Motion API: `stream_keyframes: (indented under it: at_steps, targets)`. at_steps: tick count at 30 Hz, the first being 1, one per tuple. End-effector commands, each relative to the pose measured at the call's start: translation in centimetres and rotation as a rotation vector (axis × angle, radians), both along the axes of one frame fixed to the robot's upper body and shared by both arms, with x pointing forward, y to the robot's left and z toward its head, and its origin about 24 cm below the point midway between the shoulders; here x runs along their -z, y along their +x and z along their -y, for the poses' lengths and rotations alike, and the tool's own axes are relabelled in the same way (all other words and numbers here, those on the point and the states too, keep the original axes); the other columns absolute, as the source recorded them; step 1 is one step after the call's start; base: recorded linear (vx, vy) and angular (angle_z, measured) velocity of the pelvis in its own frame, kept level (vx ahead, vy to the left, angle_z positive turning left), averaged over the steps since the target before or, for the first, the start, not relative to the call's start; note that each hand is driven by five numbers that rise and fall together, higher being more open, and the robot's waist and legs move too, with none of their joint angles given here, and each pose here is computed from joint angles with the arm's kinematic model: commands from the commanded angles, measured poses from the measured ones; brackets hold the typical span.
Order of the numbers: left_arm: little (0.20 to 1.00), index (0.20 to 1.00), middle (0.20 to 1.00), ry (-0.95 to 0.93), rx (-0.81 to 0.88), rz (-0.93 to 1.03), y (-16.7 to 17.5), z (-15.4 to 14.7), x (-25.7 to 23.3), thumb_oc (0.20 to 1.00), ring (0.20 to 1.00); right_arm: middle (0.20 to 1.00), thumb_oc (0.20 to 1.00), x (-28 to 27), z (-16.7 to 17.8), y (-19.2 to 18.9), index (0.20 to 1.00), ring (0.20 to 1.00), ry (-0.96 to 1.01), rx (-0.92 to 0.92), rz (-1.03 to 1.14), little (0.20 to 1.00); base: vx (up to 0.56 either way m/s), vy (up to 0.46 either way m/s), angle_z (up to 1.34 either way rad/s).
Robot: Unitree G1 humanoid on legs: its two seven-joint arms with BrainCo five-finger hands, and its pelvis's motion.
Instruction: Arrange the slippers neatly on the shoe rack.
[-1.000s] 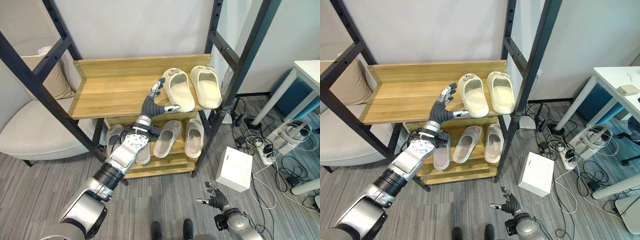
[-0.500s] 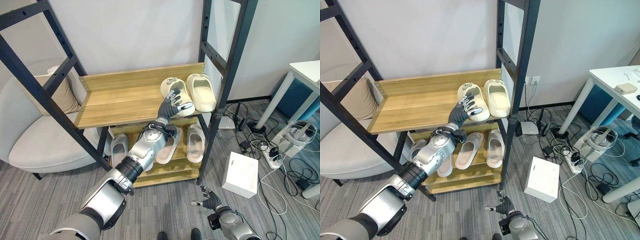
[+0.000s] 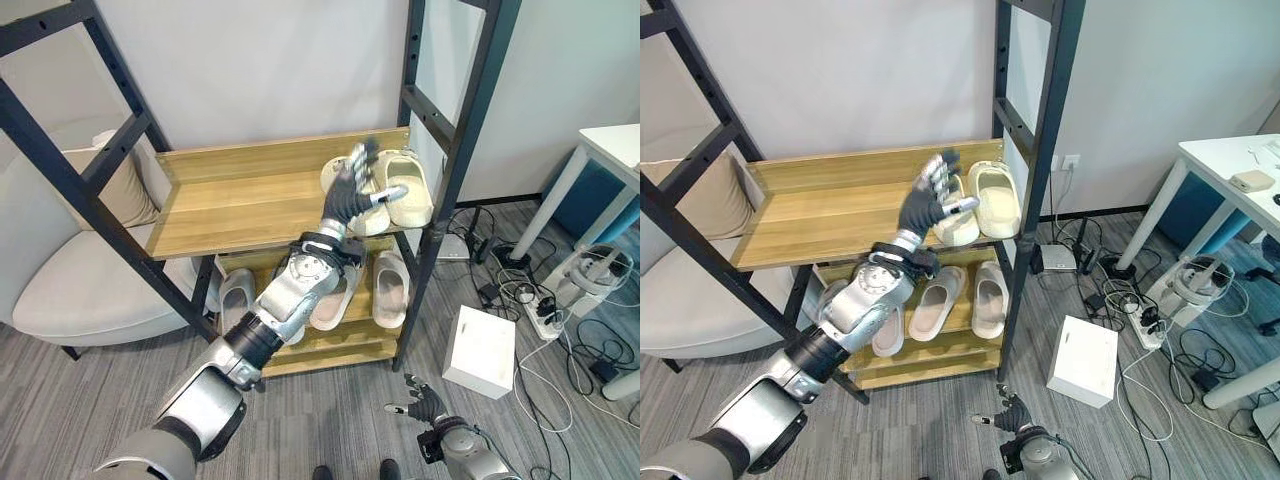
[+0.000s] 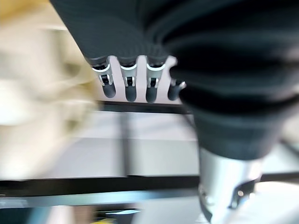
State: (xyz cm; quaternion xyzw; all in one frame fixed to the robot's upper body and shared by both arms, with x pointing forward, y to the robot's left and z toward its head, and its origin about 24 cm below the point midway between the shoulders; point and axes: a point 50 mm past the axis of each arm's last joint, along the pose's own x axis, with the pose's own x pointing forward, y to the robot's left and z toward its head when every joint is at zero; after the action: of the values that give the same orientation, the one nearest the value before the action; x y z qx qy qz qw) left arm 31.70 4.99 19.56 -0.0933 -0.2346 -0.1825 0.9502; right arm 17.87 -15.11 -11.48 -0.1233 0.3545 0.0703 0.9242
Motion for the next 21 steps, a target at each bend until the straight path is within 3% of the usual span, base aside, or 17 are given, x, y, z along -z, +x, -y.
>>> stream_keyframes:
  at_steps: [1,3,7,9,12,13,15,17,21]
  targets:
    - [1.000,1.000,1.000,-0.067,0.090,0.240,-1.1,0.1,-4.7,1.000,1.000,1.000,1.000,-0.7,-0.2,0.9,1.000,1.000,0.054,0.054,0.070,1.000,-0.02,0.015,0.22]
    - [1.000,1.000,1.000,-0.016,0.309,0.339,-4.3,0.8,-5.2,1.000,1.000,1.000,1.000,-0.1,-0.1,0.1,1.000,1.000,0.048,0.049,0.034,1.000,-0.01,0.026,0.23]
    - [1.000,1.000,1.000,0.110,0.601,0.325,-7.4,2.2,-3.4,1.000,1.000,1.000,1.000,0.5,-0.3,-0.2,1.000,1.000,0.045,0.029,-0.003,1.000,-0.01,0.022,0.13]
    - [1.000,1.000,1.000,0.269,0.812,0.041,-8.4,3.8,3.7,1.000,1.000,1.000,1.000,0.9,-1.3,0.0,1.000,1.000,0.023,-0.033,-0.026,1.000,-0.03,0.039,0.08]
    - [1.000,1.000,1.000,0.408,0.753,-0.139,-8.1,3.0,9.3,1.000,1.000,1.000,1.000,0.9,-1.4,0.1,1.000,1.000,0.003,-0.049,-0.031,1.000,-0.03,0.012,0.01]
    - [1.000,1.000,1.000,0.424,0.652,-0.354,-7.9,1.8,14.3,1.000,1.000,1.000,1.000,0.9,-1.5,0.3,1.000,1.000,0.001,-0.042,-0.026,1.000,-0.05,0.011,0.04]
    - [1.000,1.000,1.000,0.439,0.589,-0.410,-7.9,1.1,15.9,1.000,1.000,1.000,1.000,0.8,-1.4,0.4,1.000,1.000,-0.003,-0.036,-0.024,1.000,-0.04,0.005,0.07]
    - [1.000,1.000,1.000,0.519,0.350,-0.675,-9.0,-2.2,22.8,1.000,1.000,1.000,1.000,0.7,-0.7,0.7,1.000,1.000,-0.013,0.000,-0.014,1.000,-0.05,-0.009,0.18]
    - [1.000,1.000,1.000,0.588,0.129,-0.841,-10.5,-5.0,27.0,1.000,1.000,1.000,1.000,0.4,0.3,0.5,1.000,1.000,-0.015,0.045,0.010,1.000,-0.04,-0.012,0.16]
